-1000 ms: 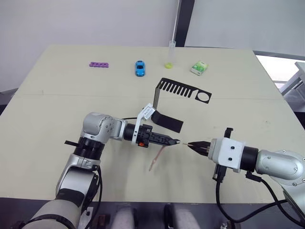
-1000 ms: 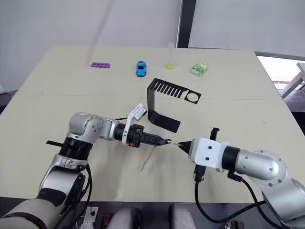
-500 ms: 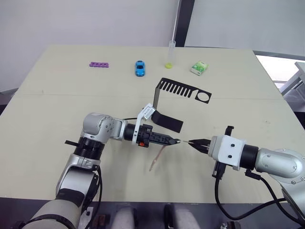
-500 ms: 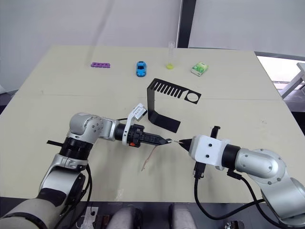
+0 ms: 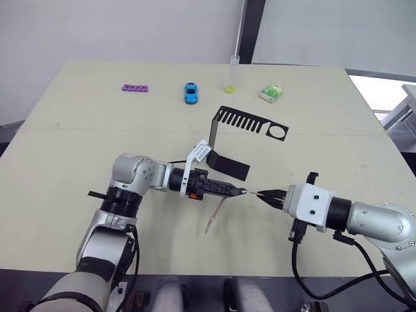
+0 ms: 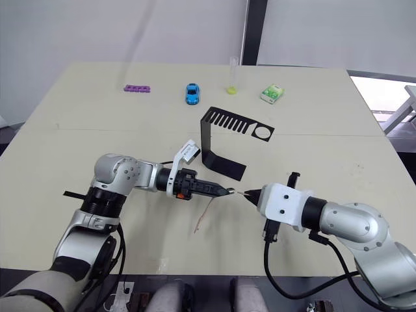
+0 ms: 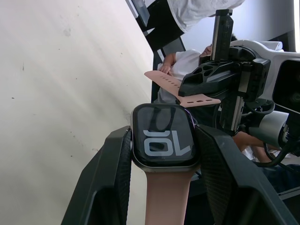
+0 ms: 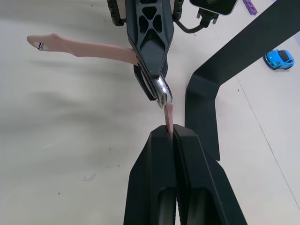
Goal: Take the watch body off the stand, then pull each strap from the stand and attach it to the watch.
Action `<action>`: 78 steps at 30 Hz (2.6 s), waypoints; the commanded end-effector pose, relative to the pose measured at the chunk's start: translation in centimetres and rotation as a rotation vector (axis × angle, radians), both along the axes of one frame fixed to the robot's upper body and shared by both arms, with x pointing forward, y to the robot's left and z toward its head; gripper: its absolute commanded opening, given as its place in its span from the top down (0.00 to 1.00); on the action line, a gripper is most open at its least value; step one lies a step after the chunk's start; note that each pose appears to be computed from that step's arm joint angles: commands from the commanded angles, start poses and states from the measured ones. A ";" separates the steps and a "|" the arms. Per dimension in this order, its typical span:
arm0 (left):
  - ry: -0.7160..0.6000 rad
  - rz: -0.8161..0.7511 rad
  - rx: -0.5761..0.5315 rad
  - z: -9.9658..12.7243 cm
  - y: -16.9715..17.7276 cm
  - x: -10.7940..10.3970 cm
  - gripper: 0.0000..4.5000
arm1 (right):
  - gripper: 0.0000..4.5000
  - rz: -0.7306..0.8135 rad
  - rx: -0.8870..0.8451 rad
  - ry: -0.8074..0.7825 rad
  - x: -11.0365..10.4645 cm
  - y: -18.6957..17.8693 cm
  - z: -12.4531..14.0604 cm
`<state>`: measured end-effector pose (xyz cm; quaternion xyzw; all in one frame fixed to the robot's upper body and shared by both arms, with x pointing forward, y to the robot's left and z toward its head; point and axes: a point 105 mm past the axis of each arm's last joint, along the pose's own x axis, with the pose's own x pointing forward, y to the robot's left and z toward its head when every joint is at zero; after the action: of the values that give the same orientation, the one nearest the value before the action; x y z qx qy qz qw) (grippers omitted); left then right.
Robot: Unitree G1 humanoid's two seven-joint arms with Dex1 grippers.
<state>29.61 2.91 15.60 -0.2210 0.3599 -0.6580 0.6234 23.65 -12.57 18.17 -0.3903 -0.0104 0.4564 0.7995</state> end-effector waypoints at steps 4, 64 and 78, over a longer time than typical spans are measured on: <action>-0.035 -0.015 -0.041 1.4 -0.3 0.0 0.65 | 1.00 0.020 0.012 -0.036 -0.4 0.7 0.7; -0.026 -0.023 -0.092 2.6 -1.6 -0.4 0.65 | 1.00 0.016 -0.016 -0.076 0.8 1.5 1.3; -0.027 -0.033 -0.097 2.8 -1.9 -0.7 0.65 | 1.00 0.006 -0.023 -0.081 1.3 1.6 1.4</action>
<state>30.11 2.42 16.61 -0.2461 0.3464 -0.6462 0.6340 25.20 -11.65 18.66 -0.4152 -0.0096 0.4424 0.7949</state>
